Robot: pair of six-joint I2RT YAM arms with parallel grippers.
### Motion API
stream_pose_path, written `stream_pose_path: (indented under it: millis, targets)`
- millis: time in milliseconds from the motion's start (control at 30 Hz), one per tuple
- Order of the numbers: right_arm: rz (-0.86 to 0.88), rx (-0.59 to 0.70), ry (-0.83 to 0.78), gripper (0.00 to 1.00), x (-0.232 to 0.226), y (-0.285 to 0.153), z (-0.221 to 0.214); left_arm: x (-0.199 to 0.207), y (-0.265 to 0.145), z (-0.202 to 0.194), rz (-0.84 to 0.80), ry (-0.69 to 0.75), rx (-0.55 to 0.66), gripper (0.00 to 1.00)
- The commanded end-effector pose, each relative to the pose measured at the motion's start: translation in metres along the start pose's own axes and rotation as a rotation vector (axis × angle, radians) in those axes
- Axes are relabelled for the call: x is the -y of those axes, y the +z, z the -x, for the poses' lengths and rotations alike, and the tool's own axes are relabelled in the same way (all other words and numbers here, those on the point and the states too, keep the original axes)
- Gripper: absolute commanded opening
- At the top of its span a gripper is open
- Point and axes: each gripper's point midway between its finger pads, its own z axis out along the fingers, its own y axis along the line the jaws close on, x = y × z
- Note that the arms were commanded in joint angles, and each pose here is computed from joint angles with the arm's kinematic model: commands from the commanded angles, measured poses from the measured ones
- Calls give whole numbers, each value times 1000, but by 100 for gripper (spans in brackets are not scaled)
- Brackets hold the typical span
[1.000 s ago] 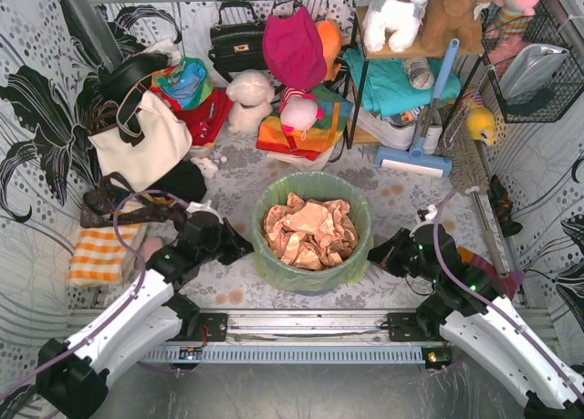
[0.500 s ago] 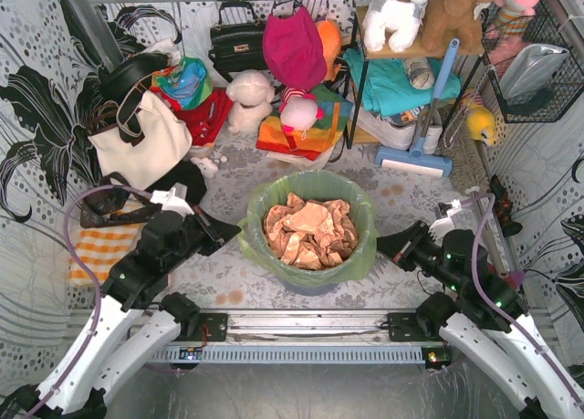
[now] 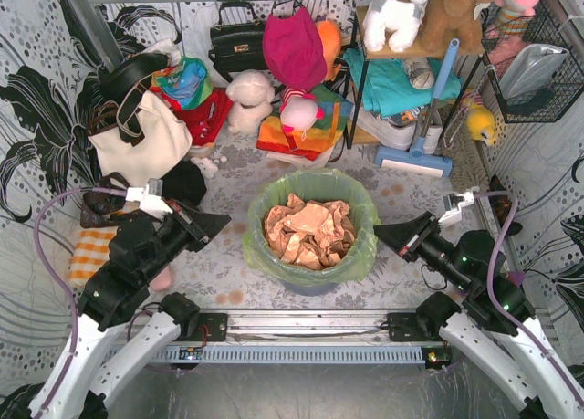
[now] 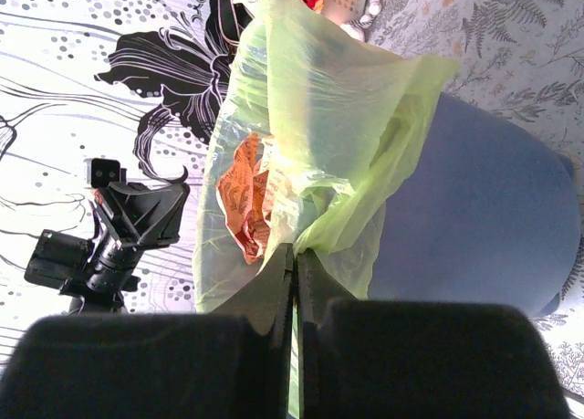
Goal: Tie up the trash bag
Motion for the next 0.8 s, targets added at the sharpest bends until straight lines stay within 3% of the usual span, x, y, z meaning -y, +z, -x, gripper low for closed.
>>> stream_pose_path:
  millis: [0, 67, 200, 300, 533, 767]
  targets:
    - [47, 31, -64, 0, -23, -3, 13, 10, -3, 9, -32, 10, 34, 0]
    - [14, 21, -71, 0, -15, -2, 11, -13, 4, -2, 59, -5, 3, 5]
    - [25, 14, -42, 0, -10, 2, 6, -46, 24, -34, 143, -12, -124, 39]
    - [19, 8, -36, 0, -7, 3, 4, -60, 40, -56, 160, -13, -216, 53]
    - [13, 7, -32, 0, -5, 5, 3, -83, 58, -80, 187, -8, -301, 63]
    - [8, 7, -31, 0, -2, 7, 3, -77, 73, -102, 84, -35, -389, 59]
